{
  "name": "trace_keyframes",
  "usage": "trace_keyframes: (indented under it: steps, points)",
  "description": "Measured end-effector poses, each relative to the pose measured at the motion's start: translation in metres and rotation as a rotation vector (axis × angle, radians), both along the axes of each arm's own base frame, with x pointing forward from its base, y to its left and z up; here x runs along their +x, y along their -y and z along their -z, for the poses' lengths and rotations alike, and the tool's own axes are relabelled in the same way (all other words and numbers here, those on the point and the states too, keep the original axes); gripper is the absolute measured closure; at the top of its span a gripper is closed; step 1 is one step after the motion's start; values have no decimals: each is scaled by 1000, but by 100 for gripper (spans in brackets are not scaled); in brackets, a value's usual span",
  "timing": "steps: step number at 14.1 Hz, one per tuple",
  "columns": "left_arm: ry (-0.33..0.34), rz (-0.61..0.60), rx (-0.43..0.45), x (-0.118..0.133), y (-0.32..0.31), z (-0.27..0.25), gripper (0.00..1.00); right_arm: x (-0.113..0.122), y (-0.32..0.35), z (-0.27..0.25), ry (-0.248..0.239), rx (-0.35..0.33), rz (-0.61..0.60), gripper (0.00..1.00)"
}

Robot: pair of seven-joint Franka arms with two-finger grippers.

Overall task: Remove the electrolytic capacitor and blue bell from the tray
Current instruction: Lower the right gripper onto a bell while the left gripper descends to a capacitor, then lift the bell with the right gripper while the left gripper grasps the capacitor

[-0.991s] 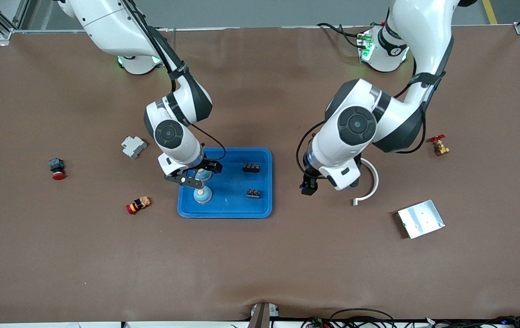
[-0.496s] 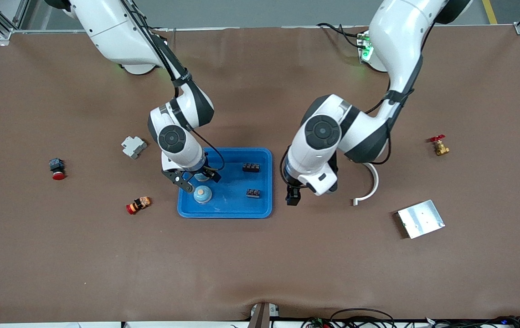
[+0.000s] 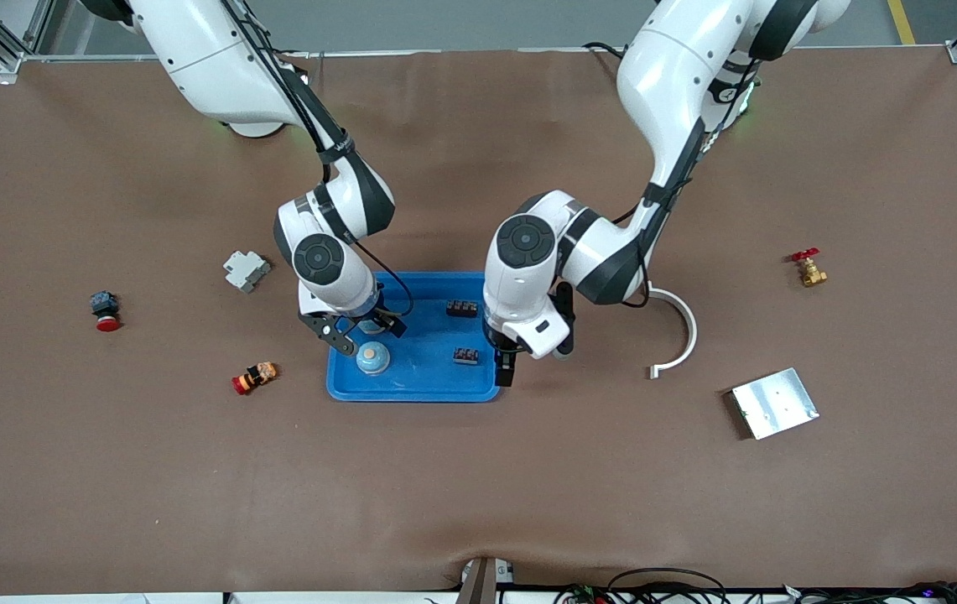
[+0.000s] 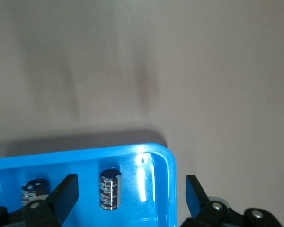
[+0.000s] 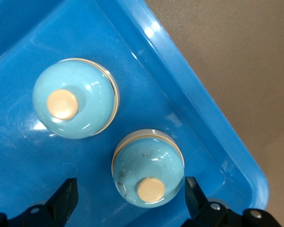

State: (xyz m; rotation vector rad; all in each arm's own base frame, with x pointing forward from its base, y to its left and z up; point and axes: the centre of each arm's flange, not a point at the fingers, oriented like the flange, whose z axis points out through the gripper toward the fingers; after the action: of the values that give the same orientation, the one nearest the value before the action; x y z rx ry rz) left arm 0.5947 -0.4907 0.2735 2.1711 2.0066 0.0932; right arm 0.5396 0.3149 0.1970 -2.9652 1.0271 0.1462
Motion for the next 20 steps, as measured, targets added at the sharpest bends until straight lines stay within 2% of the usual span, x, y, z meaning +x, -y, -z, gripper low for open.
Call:
trace_keyframes:
  steps: [4,11,13,14,16,20]
  points:
    - [49,-4,-47,5,7,29,0,1,2,1,0,-1,4,0]
    - [24,19,-43,-19,32,60,0,0,3,6,-6,-8,0,0]
    - [14,24,-42,-25,36,67,0,0,4,8,-9,-12,-3,4]
    - [8,25,-40,-27,38,71,0,-1,4,9,-9,-15,-6,12]
    - [0,28,-37,-30,40,78,0,0,4,9,-8,-16,-7,35]
    - [6,31,-53,-37,47,85,0,2,3,7,-3,-13,-19,36]
